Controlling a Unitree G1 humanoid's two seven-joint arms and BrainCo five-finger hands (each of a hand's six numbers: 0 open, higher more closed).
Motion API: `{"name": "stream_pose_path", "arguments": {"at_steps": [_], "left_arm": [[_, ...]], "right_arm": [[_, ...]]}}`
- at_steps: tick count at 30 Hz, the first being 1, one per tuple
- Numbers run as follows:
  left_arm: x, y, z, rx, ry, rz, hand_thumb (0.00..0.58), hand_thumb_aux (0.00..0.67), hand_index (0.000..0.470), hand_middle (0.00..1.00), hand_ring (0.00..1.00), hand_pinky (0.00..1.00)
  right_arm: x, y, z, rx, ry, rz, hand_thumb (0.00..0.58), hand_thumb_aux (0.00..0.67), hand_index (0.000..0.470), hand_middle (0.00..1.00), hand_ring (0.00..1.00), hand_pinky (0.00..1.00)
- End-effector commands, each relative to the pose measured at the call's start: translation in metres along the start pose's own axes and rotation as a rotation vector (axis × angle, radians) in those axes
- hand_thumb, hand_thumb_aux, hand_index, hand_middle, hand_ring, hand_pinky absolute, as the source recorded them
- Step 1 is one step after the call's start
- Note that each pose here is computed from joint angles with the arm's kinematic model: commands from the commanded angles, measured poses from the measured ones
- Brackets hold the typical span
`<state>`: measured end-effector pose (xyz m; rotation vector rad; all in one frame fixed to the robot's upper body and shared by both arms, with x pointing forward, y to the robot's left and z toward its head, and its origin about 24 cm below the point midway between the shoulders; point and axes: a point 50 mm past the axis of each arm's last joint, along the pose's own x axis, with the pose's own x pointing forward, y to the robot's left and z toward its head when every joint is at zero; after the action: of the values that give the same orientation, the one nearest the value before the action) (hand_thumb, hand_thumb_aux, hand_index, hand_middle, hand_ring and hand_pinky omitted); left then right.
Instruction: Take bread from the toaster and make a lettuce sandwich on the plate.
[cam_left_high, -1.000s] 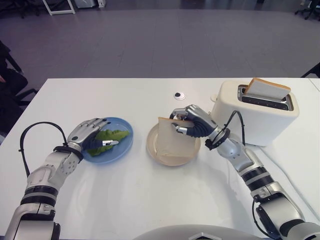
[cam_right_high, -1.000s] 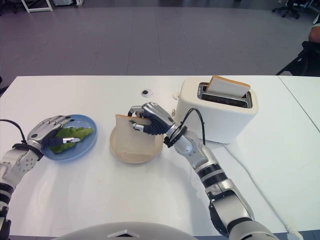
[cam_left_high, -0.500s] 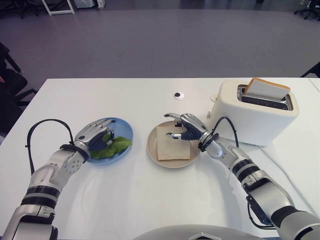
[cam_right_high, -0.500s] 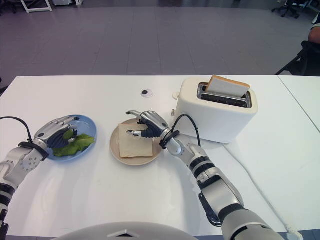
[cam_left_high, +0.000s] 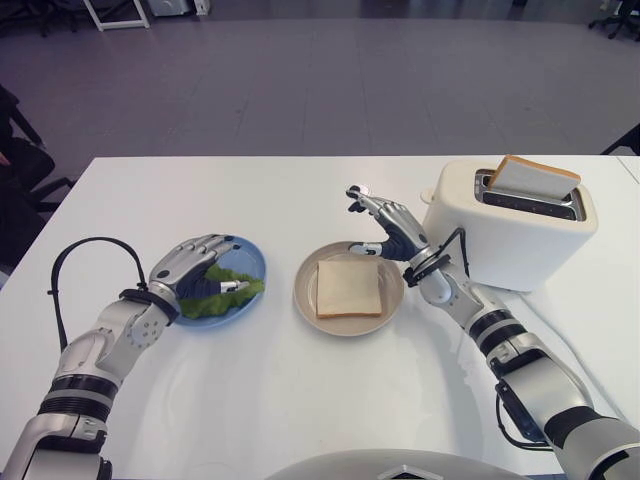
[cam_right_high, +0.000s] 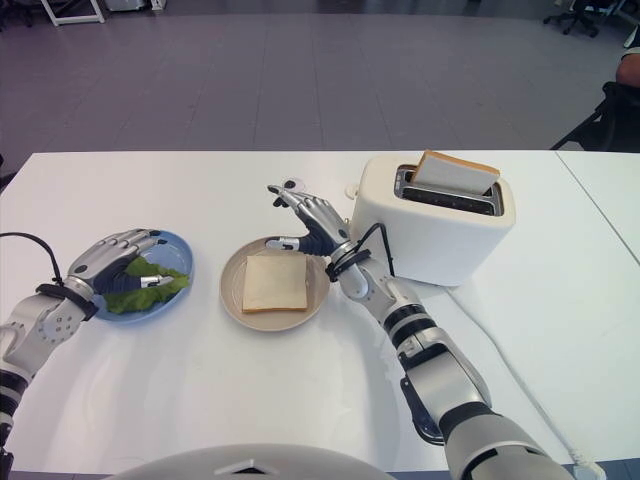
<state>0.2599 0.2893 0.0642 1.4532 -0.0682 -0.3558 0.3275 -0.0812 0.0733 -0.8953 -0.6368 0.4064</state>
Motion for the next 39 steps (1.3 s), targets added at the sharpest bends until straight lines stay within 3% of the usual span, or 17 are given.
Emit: {"name": "stream_pose_path", "arguments": {"at_steps": [1,2,3,4,5,6,8,12,13,14,26,32,33,34,35,39], "left_arm": [[-0.004,-0.018,-0.005,-0.024,0.009,-0.092,0.288,0.194,0.136,0.0,0.0,0.0],[-0.004,-0.021,-0.008,-0.027,0.021,-0.107,0.346,0.244,0.171,0.0,0.0,0.0],[-0.005,-0.023,-0.011,-0.024,0.036,-0.121,0.366,0.263,0.184,0.0,0.0,0.0],[-0.005,-0.026,-0.014,-0.023,0.051,-0.135,0.366,0.263,0.184,0.0,0.0,0.0],[-0.007,-0.029,-0.016,-0.025,0.059,-0.154,0.301,0.205,0.144,0.0,0.0,0.0],[-0.007,-0.031,-0.017,-0.028,0.061,-0.164,0.307,0.21,0.147,0.0,0.0,0.0],[-0.006,-0.03,-0.015,-0.032,0.049,-0.167,0.374,0.271,0.19,0.0,0.0,0.0],[0.001,-0.019,-0.005,-0.042,-0.022,-0.092,0.524,0.462,0.324,0.0,0.0,0.0],[0.003,-0.015,-0.001,-0.047,-0.045,-0.059,0.576,0.617,0.433,0.0,0.0,0.0],[0.005,-0.011,0.001,-0.049,-0.061,-0.03,0.58,0.67,0.47,0.0,0.0,0.0],[0.016,0.018,0.015,-0.058,-0.175,0.247,0.58,0.67,0.47,0.0,0.0,0.0],[0.014,0.013,0.015,-0.078,-0.192,0.234,0.58,0.67,0.47,0.0,0.0,0.0],[0.012,0.012,0.011,-0.074,-0.174,0.226,0.528,0.47,0.33,0.0,0.0,0.0],[0.01,0.009,0.005,-0.053,-0.138,0.202,0.066,0.039,0.028,0.0,0.0,0.0],[0.007,0.007,-0.001,-0.035,-0.103,0.178,0.0,0.0,0.0,0.0,0.0,0.0],[-0.004,-0.008,-0.021,0.015,0.019,0.039,0.0,0.0,0.0,0.0,0.0,0.0]], "right_arm": [[0.002,-0.008,-0.001,0.012,0.002,-0.03,0.0,0.0,0.0,0.26,0.26,0.26],[0.001,-0.008,0.0,0.014,0.001,-0.03,0.0,0.0,0.0,0.26,0.26,0.26],[0.001,-0.007,0.0,0.016,0.001,-0.029,0.0,0.0,0.0,0.26,0.26,0.26],[0.001,-0.007,0.0,0.018,0.001,-0.029,0.0,0.0,0.0,0.26,0.26,0.26],[0.001,-0.007,0.0,0.02,0.001,-0.028,0.0,0.0,0.0,0.26,0.26,0.26],[0.001,-0.007,0.0,0.021,0.001,-0.027,0.0,0.0,0.0,0.26,0.26,0.26],[0.001,-0.007,0.0,0.022,0.001,-0.028,0.0,0.0,0.0,0.26,0.26,0.26],[0.0,-0.008,0.0,0.024,0.002,-0.03,0.0,0.0,0.0,0.26,0.26,0.26],[0.0,-0.008,0.0,0.023,0.002,-0.031,0.0,0.0,0.0,0.26,0.26,0.26],[0.0,-0.009,0.0,0.023,0.002,-0.032,0.0,0.0,0.0,0.26,0.26,0.26],[0.0,-0.021,0.004,0.028,-0.022,-0.076,0.0,0.0,0.0,0.26,0.26,0.26],[-0.001,-0.024,0.003,0.024,-0.017,-0.076,0.0,0.0,0.0,0.26,0.26,0.26],[-0.001,-0.024,0.003,0.024,-0.017,-0.075,0.0,0.0,0.0,0.26,0.26,0.26],[-0.001,-0.024,0.003,0.024,-0.017,-0.073,0.0,0.0,0.0,0.26,0.26,0.26],[-0.001,-0.023,0.003,0.024,-0.016,-0.072,0.0,0.0,0.0,0.26,0.26,0.26],[-0.002,-0.023,0.002,0.025,-0.011,-0.068,0.0,0.0,0.0,0.25,0.25,0.25]]}}
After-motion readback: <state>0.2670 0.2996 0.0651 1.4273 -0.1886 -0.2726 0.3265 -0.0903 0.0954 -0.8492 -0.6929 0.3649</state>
